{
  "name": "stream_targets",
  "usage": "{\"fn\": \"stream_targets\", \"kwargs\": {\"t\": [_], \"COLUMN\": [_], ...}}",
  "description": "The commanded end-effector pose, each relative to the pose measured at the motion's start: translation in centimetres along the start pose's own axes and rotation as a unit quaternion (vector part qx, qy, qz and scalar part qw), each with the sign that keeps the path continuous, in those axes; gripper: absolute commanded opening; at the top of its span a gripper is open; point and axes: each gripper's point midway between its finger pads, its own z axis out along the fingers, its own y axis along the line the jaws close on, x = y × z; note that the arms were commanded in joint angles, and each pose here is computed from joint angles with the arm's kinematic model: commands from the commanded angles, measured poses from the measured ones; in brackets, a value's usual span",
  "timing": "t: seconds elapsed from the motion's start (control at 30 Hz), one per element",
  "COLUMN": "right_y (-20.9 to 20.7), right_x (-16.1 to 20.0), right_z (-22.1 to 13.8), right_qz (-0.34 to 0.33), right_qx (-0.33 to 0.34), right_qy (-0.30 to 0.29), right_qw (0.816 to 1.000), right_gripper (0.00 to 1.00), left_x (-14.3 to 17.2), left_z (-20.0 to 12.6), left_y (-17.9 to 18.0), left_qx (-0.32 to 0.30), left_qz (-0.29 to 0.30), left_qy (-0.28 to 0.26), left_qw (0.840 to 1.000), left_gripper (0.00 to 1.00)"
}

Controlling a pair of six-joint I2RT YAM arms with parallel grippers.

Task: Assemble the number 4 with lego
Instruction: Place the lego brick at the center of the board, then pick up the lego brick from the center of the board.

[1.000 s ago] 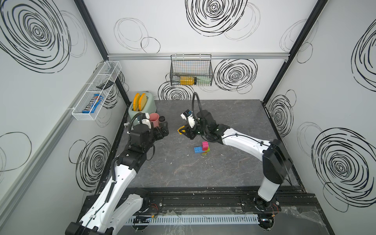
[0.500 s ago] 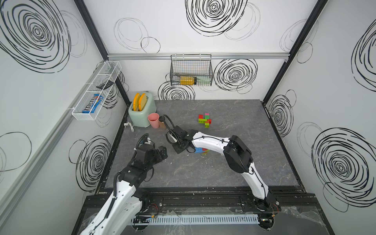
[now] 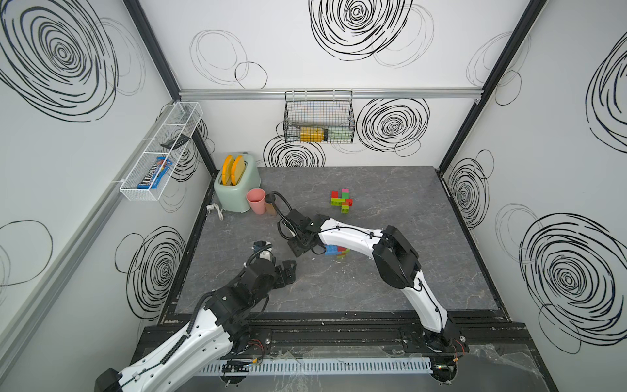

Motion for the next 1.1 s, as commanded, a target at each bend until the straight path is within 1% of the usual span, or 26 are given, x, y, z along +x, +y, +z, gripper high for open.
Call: {"fn": "stream_targets", "kwargs": {"t": [0.0, 0.1, 0.17, 0.2, 0.33, 0.5, 0.53, 0.57, 0.63, 0.67, 0.7, 0.77, 0.83, 0.9, 0.97, 1.0, 1.07], "right_y": [0.8, 0.1, -0.5, -0.6, -1.8, -3.5, -3.7, -3.9, -4.7, -5.1, -5.4, -6.2, -6.8, -7.0, -7.1, -7.1, -7.1], "right_x": [-2.4, -3.1, -3.3, -3.3, -3.4, -2.0, -1.7, -1.3, -0.3, 0.2, 0.6, 1.3, 1.9, 2.3, 2.6, 2.8, 3.1], "right_z": [-4.2, -6.6, -8.6, -9.6, -14.4, -19.6, -20.6, -21.7, -23.3, -24.5, -25.2, -26.8, -27.3, -27.4, -27.4, -27.2, -27.3], "right_qz": [0.003, 0.01, 0.019, 0.022, 0.041, 0.054, 0.044, 0.042, 0.05, 0.057, 0.062, 0.071, 0.075, 0.076, 0.075, 0.074, 0.073], "right_qx": [-0.021, -0.024, -0.03, -0.033, -0.04, -0.044, -0.049, -0.052, -0.058, -0.063, -0.065, -0.069, -0.068, -0.068, -0.069, -0.07, -0.072], "right_qy": [-0.039, -0.062, -0.085, -0.097, -0.159, -0.237, -0.261, -0.284, -0.322, -0.344, -0.358, -0.384, -0.393, -0.393, -0.39, -0.387, -0.384], "right_qw": [0.999, 0.998, 0.996, 0.994, 0.986, 0.969, 0.963, 0.956, 0.943, 0.935, 0.93, 0.918, 0.914, 0.914, 0.915, 0.917, 0.918], "right_gripper": [0.61, 0.66, 0.69, 0.71, 0.79, 0.88, 0.92, 0.98, 0.97, 0.97, 0.97, 0.97, 0.97, 0.97, 0.97, 0.97, 0.97], "left_x": [-1.1, -0.3, -0.5, -0.8, -2.2, -2.4, -2.5, -2.8, -3.4, -3.7, -3.9, -4.4, -5.0, -5.5, -5.6, -5.9, -5.6], "left_z": [-0.4, -0.2, 0.1, 0.2, 0.8, 2.4, 2.7, 2.9, 3.4, 3.7, 3.9, 4.6, 5.2, 5.8, 6.9, 7.5, 8.9], "left_y": [-0.6, -0.9, -1.2, -1.3, -1.9, -1.2, -1.2, -1.3, -1.7, -2.4, -3.2, -4.1, -4.4, -4.7, -4.6, -5.1, -4.8], "left_qx": [0.016, 0.018, 0.02, 0.024, 0.035, 0.028, 0.03, 0.031, 0.033, 0.046, 0.058, 0.061, 0.059, 0.069, 0.075, 0.095, 0.108], "left_qz": [-0.028, -0.001, 0.016, 0.015, -0.004, -0.034, -0.037, -0.036, -0.029, -0.021, -0.008, 0.009, 0.016, 0.02, 0.027, 0.029, 0.033], "left_qy": [-0.036, -0.026, -0.038, -0.047, -0.091, -0.123, -0.132, -0.142, -0.157, -0.162, -0.162, -0.162, -0.169, -0.172, -0.149, -0.135, -0.096], "left_qw": [0.999, 0.999, 0.999, 0.998, 0.995, 0.991, 0.99, 0.989, 0.987, 0.986, 0.985, 0.985, 0.984, 0.983, 0.986, 0.986, 0.989], "left_gripper": [0.96, 0.96, 0.96, 0.96, 0.96, 0.96, 0.96, 0.96, 0.96, 0.96, 0.96, 0.96, 0.96, 0.96, 0.96, 0.96, 0.96]}}
